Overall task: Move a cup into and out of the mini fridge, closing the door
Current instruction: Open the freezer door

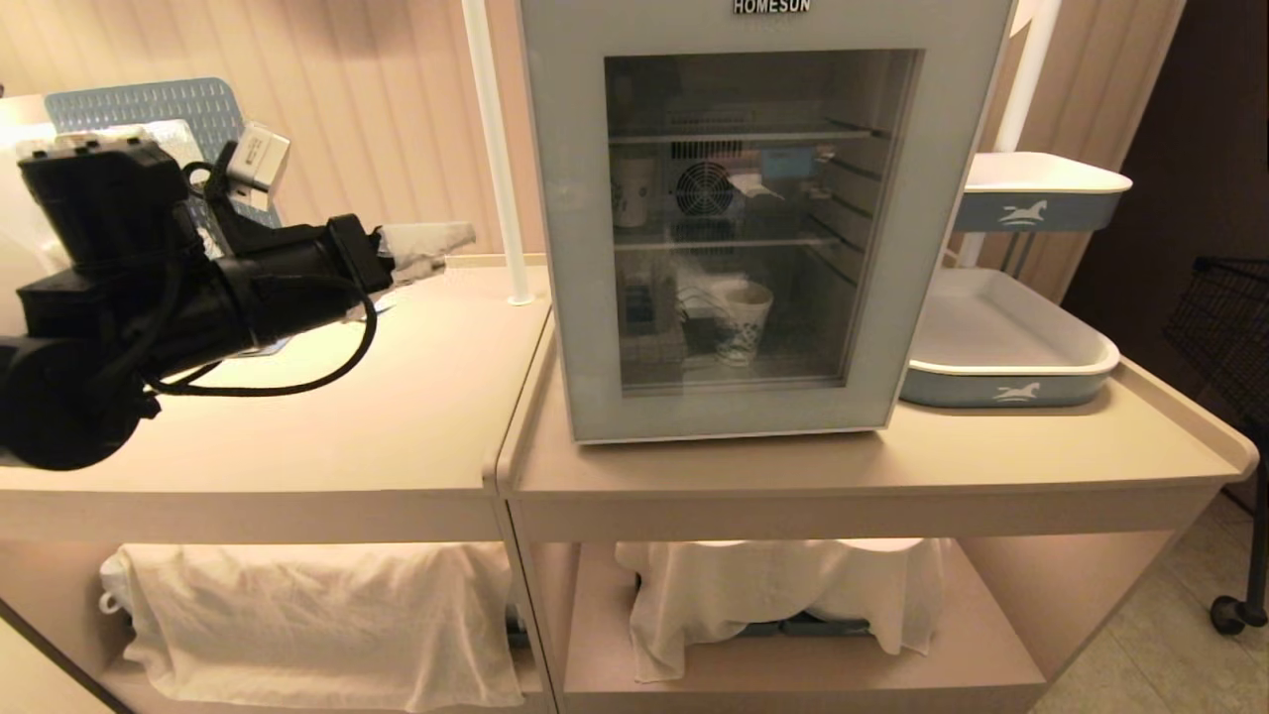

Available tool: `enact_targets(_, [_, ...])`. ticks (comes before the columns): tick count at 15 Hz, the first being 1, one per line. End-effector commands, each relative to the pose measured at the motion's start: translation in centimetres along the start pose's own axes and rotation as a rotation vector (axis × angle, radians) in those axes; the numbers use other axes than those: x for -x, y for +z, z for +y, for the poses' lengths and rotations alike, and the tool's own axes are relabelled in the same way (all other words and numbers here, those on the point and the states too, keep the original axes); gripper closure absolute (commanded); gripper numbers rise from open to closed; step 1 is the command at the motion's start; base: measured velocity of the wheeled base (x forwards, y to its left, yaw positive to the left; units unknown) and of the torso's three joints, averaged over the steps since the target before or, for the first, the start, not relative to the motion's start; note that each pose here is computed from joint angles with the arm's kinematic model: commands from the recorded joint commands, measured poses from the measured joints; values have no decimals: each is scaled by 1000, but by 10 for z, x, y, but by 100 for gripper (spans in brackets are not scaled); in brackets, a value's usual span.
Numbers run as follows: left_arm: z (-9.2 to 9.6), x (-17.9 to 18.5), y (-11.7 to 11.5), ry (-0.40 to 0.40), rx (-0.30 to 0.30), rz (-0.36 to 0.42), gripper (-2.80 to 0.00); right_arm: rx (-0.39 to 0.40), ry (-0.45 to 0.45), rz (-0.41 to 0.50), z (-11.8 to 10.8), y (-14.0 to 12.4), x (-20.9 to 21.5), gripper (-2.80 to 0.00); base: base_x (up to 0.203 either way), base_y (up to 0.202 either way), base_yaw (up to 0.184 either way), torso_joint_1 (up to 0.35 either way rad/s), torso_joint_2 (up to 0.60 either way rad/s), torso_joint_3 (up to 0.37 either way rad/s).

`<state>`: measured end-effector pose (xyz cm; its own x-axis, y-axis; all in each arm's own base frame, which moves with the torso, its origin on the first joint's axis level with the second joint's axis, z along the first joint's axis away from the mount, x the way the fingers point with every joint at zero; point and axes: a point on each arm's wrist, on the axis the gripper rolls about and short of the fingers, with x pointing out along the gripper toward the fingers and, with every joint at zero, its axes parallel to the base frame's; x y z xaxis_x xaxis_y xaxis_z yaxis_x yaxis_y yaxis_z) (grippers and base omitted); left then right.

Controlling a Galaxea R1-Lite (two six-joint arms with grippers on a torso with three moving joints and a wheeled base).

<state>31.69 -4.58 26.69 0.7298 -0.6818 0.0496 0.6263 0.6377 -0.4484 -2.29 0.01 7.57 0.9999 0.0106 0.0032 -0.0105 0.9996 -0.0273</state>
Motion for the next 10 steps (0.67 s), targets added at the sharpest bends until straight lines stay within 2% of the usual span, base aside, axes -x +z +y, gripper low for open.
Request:
enact_targets(1, [6, -3, -6, 12, -8, 28, -280, -1, 0, 0, 0, 0, 0, 0, 0, 0, 0, 0, 0, 0])
enact_targets(2, [10, -5, -10, 25, -21, 56, -280, 1, 0, 0, 0, 0, 0, 0, 0, 0, 0, 0, 0, 0])
enact_targets(5, [20, -11, -19, 66, -9, 122, -280, -1, 2, 0, 0, 0, 0, 0, 0, 0, 0, 0, 0, 0])
enact_targets(8, [31, -23, -20, 86, -7, 122, -280, -1, 0, 0, 0, 0, 0, 0, 0, 0, 0, 0, 0, 0])
enact_targets(10, [35, -32, -18, 92, -26, 113, -280, -1, 0, 1, 0, 0, 0, 0, 0, 0, 0, 0, 0, 0])
